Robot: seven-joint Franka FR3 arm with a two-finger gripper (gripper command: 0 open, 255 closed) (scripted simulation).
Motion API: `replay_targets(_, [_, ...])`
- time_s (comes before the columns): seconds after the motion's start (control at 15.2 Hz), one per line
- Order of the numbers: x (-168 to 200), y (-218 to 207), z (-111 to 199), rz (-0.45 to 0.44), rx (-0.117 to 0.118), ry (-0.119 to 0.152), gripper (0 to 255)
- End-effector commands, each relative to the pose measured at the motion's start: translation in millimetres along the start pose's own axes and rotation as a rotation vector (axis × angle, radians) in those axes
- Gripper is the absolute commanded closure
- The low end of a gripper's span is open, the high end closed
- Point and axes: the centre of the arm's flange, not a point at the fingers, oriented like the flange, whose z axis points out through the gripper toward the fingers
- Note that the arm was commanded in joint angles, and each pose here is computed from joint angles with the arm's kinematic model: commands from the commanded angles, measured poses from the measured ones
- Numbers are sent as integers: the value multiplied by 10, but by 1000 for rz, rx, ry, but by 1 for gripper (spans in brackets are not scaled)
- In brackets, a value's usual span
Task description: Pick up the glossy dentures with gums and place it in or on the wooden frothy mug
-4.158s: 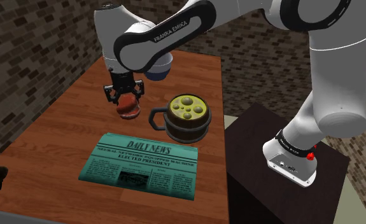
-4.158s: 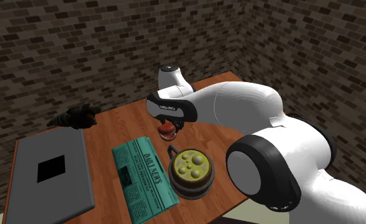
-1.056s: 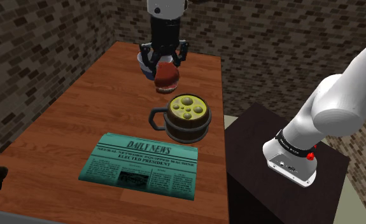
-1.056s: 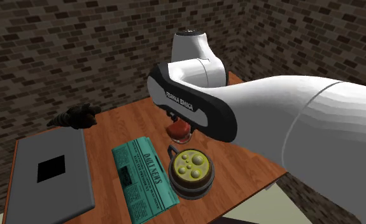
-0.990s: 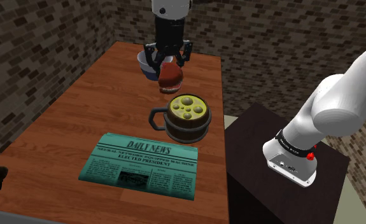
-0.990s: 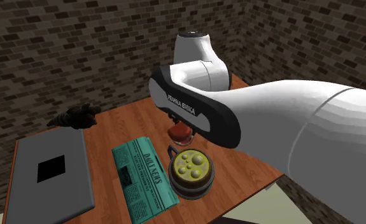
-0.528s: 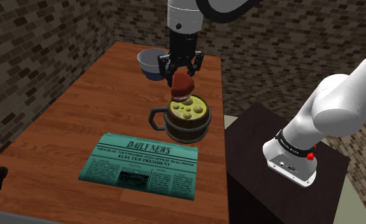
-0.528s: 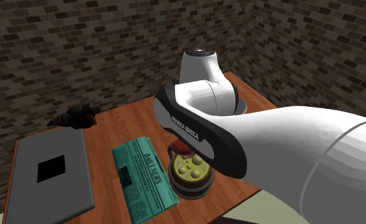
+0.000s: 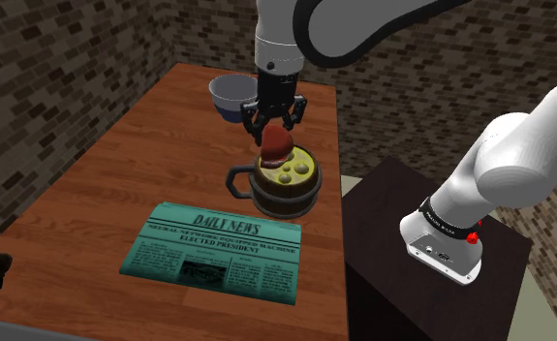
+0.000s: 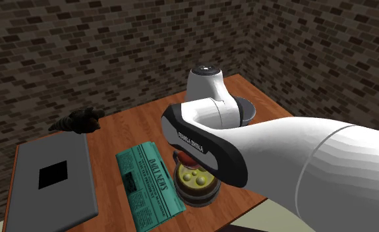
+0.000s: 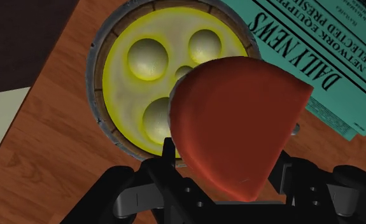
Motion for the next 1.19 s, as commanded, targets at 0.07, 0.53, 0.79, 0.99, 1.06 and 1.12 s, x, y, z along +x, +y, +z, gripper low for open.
replay_targets(0.07, [4, 4, 73, -1, -4, -4, 255])
replay_targets(0.53, [9, 0, 53, -1, -4, -3, 0])
replay_targets(0.79, [8, -1, 58, -1, -4, -3, 0])
replay_targets(0.99, [5, 3, -191, -1, -4, -4, 0])
replay_targets(1.06, [6, 3, -323, -1, -4, -4, 0])
replay_targets(1.12, [6, 2, -427, -1, -4, -4, 0])
